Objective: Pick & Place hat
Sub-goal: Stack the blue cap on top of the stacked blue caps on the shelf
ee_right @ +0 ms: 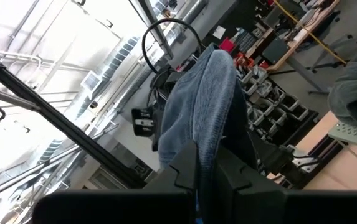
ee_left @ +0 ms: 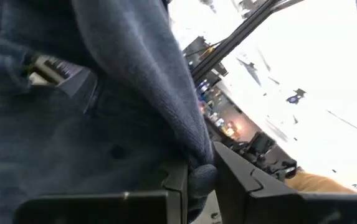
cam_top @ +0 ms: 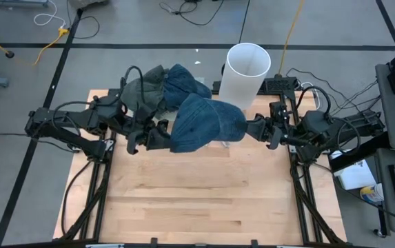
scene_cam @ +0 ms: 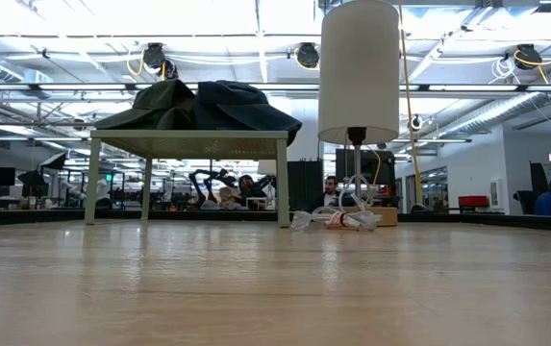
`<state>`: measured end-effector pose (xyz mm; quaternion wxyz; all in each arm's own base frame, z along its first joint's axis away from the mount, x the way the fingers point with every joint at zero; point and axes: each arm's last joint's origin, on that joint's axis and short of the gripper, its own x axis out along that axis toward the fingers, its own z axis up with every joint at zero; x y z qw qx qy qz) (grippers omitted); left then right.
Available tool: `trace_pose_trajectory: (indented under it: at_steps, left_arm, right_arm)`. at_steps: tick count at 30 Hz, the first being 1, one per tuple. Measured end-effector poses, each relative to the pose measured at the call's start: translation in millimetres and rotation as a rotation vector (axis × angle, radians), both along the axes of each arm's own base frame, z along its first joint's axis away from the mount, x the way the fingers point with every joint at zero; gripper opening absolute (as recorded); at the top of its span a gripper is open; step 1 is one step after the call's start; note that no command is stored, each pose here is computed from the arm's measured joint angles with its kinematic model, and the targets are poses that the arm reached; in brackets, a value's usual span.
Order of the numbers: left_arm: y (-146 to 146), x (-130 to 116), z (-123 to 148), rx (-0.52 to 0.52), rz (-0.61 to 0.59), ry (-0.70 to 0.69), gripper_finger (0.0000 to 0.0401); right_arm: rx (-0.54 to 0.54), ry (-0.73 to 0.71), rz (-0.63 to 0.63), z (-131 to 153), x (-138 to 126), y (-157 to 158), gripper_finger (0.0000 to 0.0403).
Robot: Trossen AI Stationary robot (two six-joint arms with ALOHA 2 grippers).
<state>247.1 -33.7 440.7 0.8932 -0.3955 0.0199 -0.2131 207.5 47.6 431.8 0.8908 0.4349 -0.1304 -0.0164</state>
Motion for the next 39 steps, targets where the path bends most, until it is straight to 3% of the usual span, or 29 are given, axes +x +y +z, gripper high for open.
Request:
trace_pose_trajectory:
  at_steps: [6, 12, 17, 21, 25, 31, 39]
  left_arm:
    - [6, -2, 4, -0.045, 0.015, -0.017, 0.005]
    - [21, -12, 12, -0.129, 0.052, -0.021, 0.005]
    - [39, -19, 15, -0.214, 0.06, 0.005, 0.005]
    - [54, -19, 13, -0.237, 0.073, 0.036, 0.005]
    - [71, -23, 21, -0.176, 0.104, 0.075, 0.005]
    - [101, -34, 39, -0.006, 0.214, 0.144, 0.005]
    - [151, -27, 60, 0.103, 0.264, 0.097, 0.005]
  right_arm:
    - [-0.069, 0.026, -0.008, -1, -1, 1, 0.0038]
    - [-0.165, 0.149, 0.014, -10, -7, 4, 0.0123]
    - [-0.356, 0.265, 0.227, -22, -14, 13, 0.0183]
    - [-0.401, 0.301, 0.433, -29, -19, 26, 0.0199]
    - [-0.427, 0.272, 0.54, -28, -22, 35, 0.02]
    - [-0.43, 0.223, 0.547, -24, -24, 39, 0.0195]
    - [-0.437, 0.221, 0.546, -24, -24, 39, 0.0193]
